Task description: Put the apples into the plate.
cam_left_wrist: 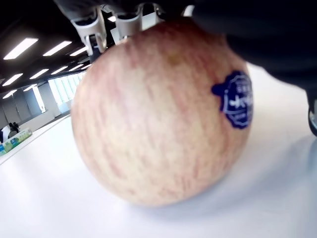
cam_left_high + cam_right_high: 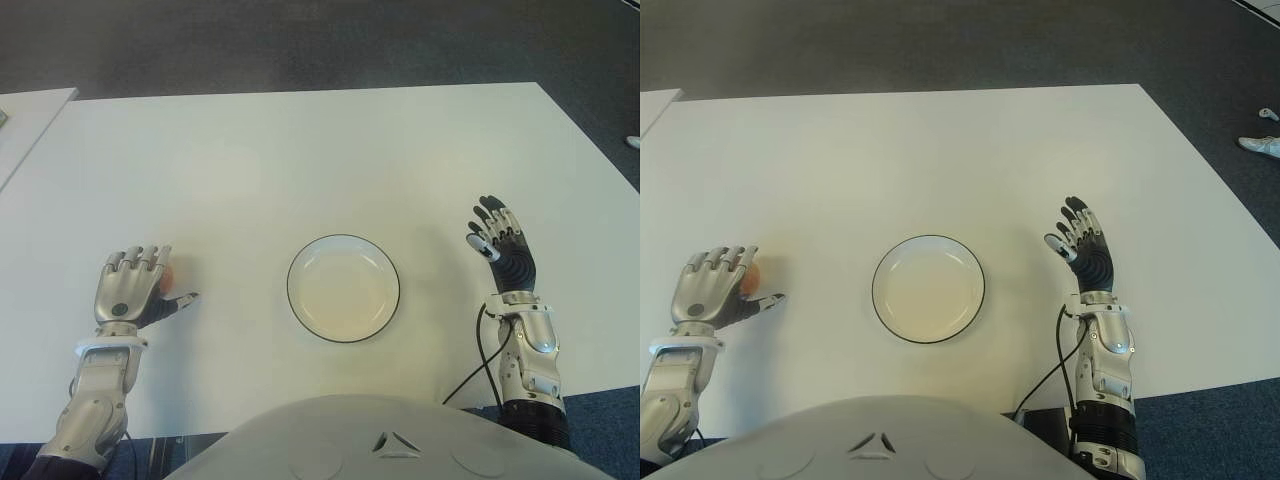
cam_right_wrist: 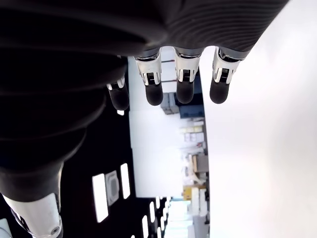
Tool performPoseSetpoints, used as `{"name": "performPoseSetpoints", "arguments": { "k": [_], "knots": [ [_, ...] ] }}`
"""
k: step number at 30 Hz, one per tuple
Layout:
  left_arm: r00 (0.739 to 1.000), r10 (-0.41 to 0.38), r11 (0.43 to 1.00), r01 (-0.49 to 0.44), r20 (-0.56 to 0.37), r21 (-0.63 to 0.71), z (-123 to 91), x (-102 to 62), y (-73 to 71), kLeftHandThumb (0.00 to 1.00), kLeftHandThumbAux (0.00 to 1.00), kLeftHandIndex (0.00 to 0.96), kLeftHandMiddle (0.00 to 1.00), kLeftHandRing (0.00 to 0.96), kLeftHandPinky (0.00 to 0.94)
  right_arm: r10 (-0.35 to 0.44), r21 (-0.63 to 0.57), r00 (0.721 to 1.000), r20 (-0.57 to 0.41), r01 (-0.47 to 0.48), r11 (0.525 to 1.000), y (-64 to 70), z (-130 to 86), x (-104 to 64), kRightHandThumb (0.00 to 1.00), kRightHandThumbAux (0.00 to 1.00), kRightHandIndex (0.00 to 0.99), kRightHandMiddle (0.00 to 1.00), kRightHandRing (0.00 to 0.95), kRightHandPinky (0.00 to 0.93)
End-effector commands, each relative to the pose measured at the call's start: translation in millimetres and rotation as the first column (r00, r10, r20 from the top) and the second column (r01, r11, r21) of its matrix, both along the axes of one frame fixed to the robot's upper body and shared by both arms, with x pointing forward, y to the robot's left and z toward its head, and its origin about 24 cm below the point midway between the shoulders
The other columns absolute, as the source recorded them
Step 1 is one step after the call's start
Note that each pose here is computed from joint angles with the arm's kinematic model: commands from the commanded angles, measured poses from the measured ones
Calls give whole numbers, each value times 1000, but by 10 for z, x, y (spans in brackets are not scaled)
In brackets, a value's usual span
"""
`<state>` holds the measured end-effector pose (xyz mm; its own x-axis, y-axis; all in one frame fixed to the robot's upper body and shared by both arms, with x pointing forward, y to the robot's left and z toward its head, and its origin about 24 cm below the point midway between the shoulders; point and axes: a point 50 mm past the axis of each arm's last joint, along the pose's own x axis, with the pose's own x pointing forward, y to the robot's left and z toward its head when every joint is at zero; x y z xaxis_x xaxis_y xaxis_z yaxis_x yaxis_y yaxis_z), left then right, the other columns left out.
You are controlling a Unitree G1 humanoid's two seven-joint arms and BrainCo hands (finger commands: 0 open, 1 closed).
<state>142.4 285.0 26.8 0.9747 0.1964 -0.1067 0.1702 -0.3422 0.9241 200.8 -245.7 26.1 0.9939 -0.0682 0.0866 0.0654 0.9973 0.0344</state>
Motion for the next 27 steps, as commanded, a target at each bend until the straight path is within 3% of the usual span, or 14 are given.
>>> {"name": "performPoseSetpoints", "arguments": {
  "k": [1,16,27],
  "knots": [
    [1000,6,1000,-6,-6,-16,42,-37,-8,444,329,136,200,185,184,2,18,1000,3,-2,1000,39,-29,14,123,707,109,45,11,22],
    [997,-4,999,7,76,-36,336,-105,-85,451,324,155,208,192,182,6,34,1000,-9,-6,999,68,-44,20,154,707,117,46,13,25],
    [995,33,999,-34,93,12,451,-139,-34,470,319,159,208,198,193,9,43,1000,-19,-9,999,73,-60,24,168,711,116,40,8,20]
  ]
}}
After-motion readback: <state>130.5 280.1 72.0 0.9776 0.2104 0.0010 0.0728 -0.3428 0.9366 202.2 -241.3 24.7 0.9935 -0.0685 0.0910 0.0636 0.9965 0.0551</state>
